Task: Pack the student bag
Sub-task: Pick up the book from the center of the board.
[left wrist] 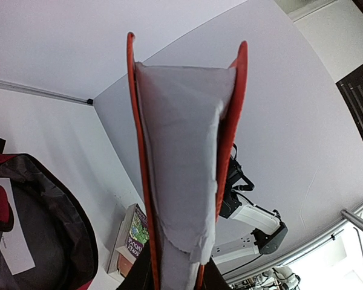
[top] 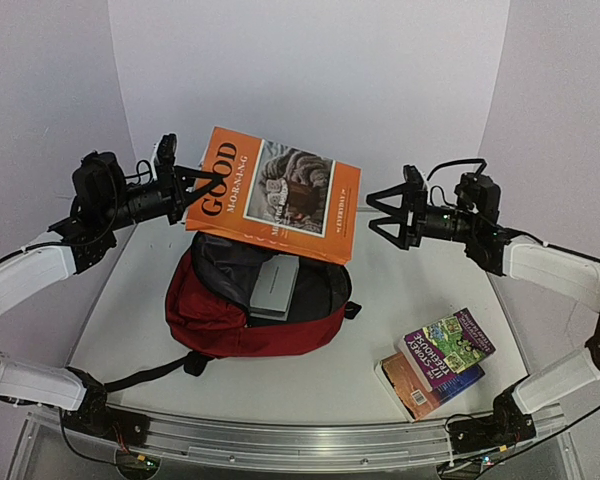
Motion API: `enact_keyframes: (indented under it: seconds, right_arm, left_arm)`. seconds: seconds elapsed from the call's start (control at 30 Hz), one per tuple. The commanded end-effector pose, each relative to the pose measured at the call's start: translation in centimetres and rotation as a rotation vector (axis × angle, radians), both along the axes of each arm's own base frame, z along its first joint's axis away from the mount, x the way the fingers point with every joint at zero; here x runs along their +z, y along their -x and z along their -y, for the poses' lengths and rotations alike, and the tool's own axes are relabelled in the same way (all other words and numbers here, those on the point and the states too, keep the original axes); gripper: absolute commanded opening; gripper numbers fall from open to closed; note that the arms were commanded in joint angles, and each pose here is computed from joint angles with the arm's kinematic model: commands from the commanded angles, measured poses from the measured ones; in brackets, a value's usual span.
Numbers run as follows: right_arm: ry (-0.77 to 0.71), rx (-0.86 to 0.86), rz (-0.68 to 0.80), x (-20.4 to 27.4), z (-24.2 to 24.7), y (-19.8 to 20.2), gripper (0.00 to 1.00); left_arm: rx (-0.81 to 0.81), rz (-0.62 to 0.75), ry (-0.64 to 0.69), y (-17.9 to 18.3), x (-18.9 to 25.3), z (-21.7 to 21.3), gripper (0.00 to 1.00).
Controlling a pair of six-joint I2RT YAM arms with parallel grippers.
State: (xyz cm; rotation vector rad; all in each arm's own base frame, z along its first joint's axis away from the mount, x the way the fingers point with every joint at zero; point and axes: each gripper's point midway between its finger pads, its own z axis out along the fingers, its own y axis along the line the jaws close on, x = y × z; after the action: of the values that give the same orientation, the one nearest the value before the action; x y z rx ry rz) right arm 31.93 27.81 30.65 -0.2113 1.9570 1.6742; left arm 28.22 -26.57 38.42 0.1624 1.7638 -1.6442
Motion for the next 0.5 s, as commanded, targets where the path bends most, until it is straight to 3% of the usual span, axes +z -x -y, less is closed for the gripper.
enact_keyframes:
  seconds: [0.0, 0.3, 0.47]
  right_arm:
    - [-0.065, 0.088, 0.119, 3.2, -1.5, 2.7, 0.98]
    - [-0.121, 0.182, 0.121, 3.9, -4.6, 4.0, 0.97]
    - [-0.224, 0.232, 0.142, 6.0, -6.0, 4.8, 0.79]
  left_arm:
    - [-0.005, 0.076, 0.098, 0.7, 3.4, -0.4, 0.17]
    - [-0.082, 0.077, 0.136, 1.4, 3.5, 0.3, 0.18]
    - [-0.098, 0.050, 0.130, 1.5, 2.8, 0.4, 0.18]
